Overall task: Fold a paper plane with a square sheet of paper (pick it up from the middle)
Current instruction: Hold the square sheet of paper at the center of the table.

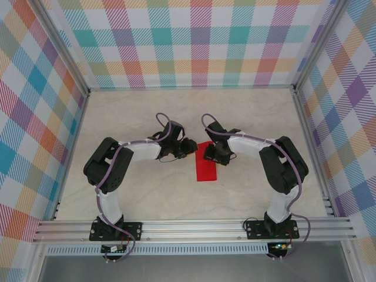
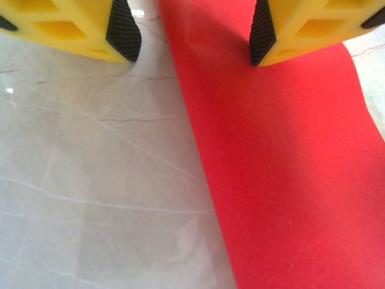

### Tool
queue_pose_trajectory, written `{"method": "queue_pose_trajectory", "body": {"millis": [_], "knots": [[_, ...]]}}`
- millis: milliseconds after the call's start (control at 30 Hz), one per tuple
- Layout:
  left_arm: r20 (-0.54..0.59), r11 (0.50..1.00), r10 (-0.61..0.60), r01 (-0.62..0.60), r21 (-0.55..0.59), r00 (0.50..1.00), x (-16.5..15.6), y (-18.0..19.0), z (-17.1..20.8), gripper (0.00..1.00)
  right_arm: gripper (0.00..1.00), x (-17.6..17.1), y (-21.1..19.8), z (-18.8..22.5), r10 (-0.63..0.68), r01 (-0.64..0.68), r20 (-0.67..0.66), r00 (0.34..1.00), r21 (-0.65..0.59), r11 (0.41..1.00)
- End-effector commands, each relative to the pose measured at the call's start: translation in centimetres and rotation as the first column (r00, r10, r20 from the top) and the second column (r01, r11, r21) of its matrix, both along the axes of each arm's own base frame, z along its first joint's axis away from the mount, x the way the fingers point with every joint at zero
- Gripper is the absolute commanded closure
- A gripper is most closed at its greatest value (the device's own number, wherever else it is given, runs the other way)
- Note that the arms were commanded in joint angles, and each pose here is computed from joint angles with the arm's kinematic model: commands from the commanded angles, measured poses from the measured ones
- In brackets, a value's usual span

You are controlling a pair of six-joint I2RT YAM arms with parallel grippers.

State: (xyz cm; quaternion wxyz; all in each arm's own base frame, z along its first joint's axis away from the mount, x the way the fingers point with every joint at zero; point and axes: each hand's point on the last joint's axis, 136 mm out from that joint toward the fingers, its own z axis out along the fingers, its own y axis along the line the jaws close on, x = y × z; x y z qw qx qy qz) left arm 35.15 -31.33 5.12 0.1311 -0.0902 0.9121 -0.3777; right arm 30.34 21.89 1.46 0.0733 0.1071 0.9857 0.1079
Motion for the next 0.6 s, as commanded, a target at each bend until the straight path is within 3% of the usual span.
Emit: {"method": "queue_pose_trajectory", "body": {"millis": [0, 567], "knots": [[-0.015, 1.000, -0.027, 0.027, -0.002, 1.000, -0.36, -0.90, -0.07, 0.73, 0.44, -1.80, -3.57, -4.64, 0.000, -0.014, -0.085, 0.996, -0.173, 0.985], [-0.030, 0.999, -0.043, 0.042, -0.024, 0.999, -0.31, -1.50, -0.17, 0.77, 0.43, -2.03, -3.60, -5.39, -0.032, 0.012, -0.109, 0.993, -0.179, 0.984]]}}
